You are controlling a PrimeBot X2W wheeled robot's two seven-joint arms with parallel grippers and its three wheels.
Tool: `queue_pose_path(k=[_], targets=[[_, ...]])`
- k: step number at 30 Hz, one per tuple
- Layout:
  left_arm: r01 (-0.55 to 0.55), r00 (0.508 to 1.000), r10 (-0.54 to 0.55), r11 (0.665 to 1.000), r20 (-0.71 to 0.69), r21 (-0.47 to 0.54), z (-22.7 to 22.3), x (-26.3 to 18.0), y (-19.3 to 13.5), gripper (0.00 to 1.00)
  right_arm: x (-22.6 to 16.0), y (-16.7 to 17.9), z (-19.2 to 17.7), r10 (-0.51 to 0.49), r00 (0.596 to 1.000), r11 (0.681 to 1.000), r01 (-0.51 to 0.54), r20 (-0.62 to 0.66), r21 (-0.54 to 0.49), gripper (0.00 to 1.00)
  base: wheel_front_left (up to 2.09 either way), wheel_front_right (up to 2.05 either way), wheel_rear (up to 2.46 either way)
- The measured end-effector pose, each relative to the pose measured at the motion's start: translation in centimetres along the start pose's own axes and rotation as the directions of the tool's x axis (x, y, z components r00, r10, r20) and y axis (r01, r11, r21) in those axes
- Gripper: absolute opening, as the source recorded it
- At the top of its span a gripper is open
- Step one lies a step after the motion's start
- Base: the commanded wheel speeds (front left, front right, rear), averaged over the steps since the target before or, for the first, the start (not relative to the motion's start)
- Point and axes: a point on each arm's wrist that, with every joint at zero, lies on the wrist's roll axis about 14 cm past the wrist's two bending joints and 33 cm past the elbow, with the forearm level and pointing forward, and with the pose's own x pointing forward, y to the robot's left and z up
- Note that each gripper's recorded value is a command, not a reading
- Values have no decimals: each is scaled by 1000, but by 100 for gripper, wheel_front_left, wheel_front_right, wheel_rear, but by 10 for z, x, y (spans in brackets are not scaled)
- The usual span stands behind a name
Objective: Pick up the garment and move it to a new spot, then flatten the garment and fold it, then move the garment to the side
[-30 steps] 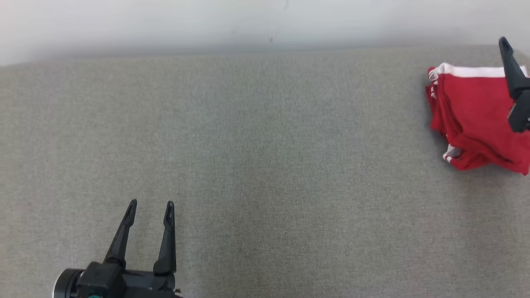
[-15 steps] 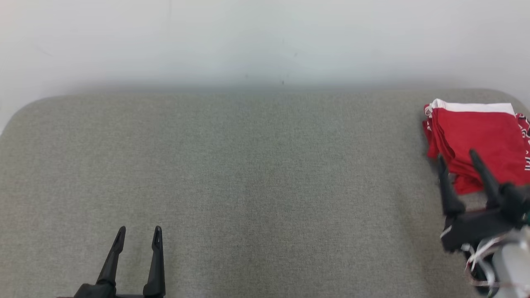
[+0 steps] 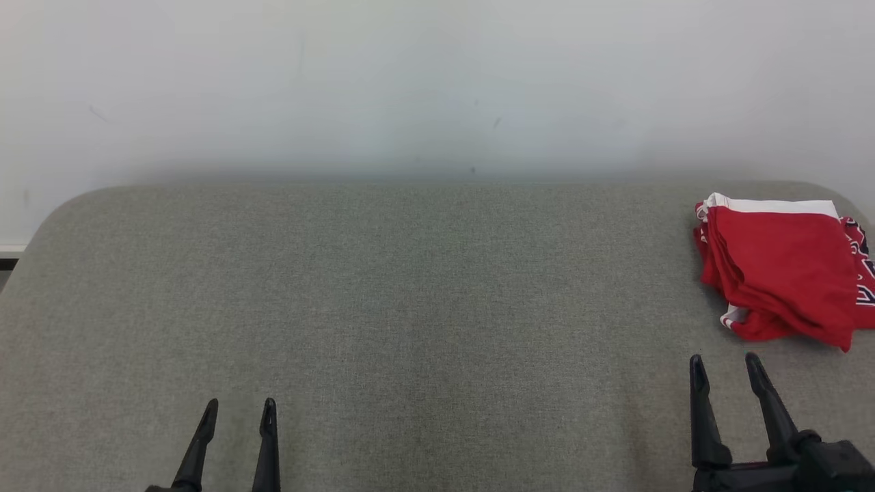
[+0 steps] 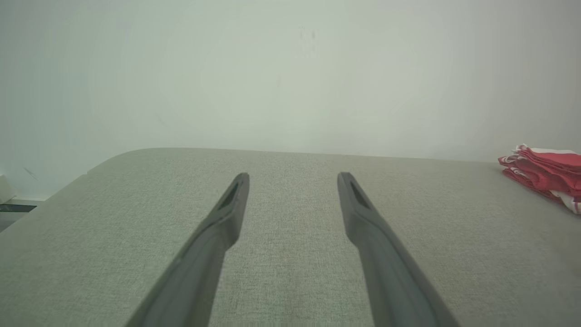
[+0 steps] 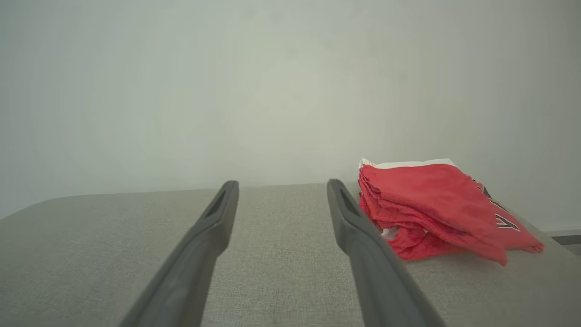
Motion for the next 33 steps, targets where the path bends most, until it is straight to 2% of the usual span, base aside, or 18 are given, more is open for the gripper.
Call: queue_pose_path(k=[3,15,33], targets=[[5,1000,-5,1000,-12,-12,-4,-2,-2,100,-5,5,0,10,1000,1000,-10,-3,-24,100,0,0,0],[6,998,-8,999,-57,-38,-18,-11,-5,100,-21,7,-19,-9,998,1000,9,-63,-8,100,0,0,0],[10,998,-14,998,-60,-58,-19,-12,-4,100,-22,14,-25,7,997,1000,-6,-81,11,100,0,0,0]])
